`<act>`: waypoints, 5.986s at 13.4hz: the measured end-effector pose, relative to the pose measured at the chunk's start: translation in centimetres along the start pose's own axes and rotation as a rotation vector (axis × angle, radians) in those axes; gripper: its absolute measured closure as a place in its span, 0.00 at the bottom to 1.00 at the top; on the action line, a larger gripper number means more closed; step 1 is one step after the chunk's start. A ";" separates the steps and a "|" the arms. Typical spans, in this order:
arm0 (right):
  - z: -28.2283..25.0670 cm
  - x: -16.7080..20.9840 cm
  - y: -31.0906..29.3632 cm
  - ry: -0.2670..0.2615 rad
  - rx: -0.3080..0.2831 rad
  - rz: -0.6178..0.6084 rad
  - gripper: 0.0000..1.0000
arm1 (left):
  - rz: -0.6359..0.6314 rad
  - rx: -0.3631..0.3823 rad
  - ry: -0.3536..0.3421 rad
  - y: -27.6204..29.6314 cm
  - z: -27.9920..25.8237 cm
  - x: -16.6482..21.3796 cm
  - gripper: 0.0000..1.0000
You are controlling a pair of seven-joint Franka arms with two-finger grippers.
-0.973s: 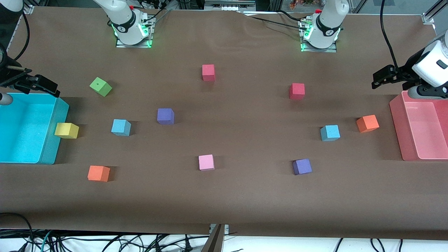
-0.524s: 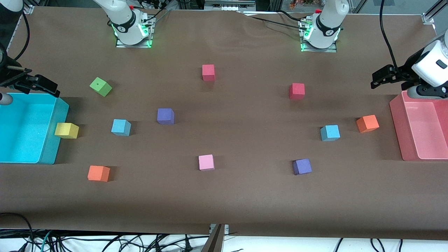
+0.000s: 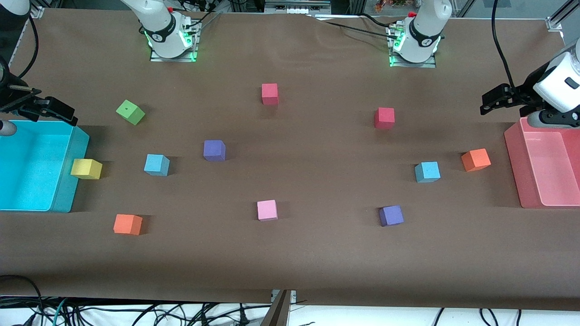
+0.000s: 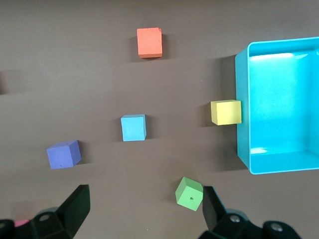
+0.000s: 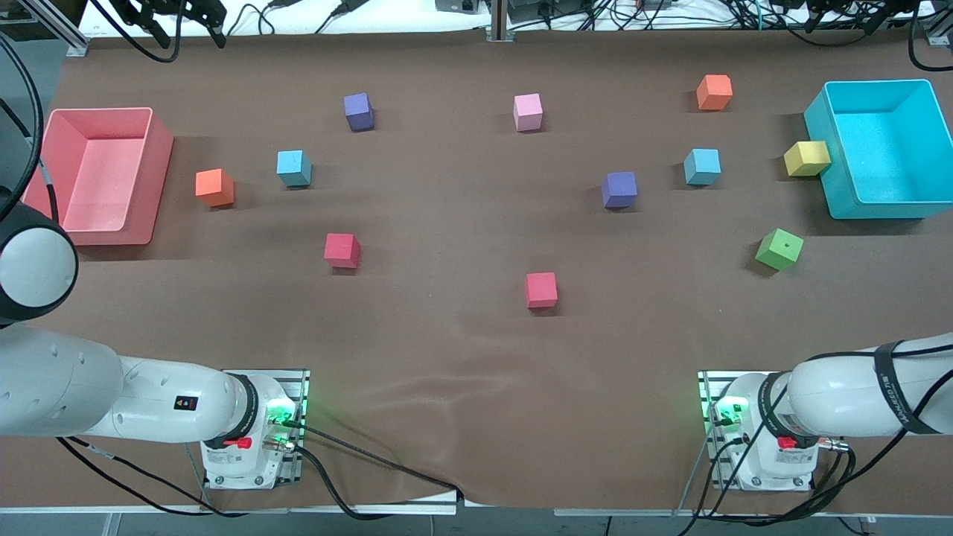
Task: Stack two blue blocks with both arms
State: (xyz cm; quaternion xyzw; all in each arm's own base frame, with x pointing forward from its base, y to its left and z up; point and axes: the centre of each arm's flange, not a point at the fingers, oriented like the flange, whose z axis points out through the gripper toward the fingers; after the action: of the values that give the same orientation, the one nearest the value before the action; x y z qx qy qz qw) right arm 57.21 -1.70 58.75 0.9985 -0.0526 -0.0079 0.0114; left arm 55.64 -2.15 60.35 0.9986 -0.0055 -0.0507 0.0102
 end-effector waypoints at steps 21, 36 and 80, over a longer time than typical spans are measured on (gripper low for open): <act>0.0 0.0 0.0 0.000 0.000 0.000 0.00 | -0.001 -0.001 0.007 -0.1 -0.3 -0.2 0.00; 9.9 3.6 -5.8 -0.110 -0.047 -0.096 0.00 | -0.005 -0.001 0.007 -0.3 -0.3 -0.2 0.00; 26.5 4.6 -16.7 -0.210 -0.035 -0.086 0.48 | 0.012 0.001 -0.004 0.9 0.3 0.1 0.00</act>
State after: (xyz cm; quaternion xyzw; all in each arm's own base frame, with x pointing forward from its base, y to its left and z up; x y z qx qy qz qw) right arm 63.12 13.82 31.75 0.9932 -0.0103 -0.1140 0.0227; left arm 55.72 -3.10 60.05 0.9985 -0.0116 -0.0524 0.0098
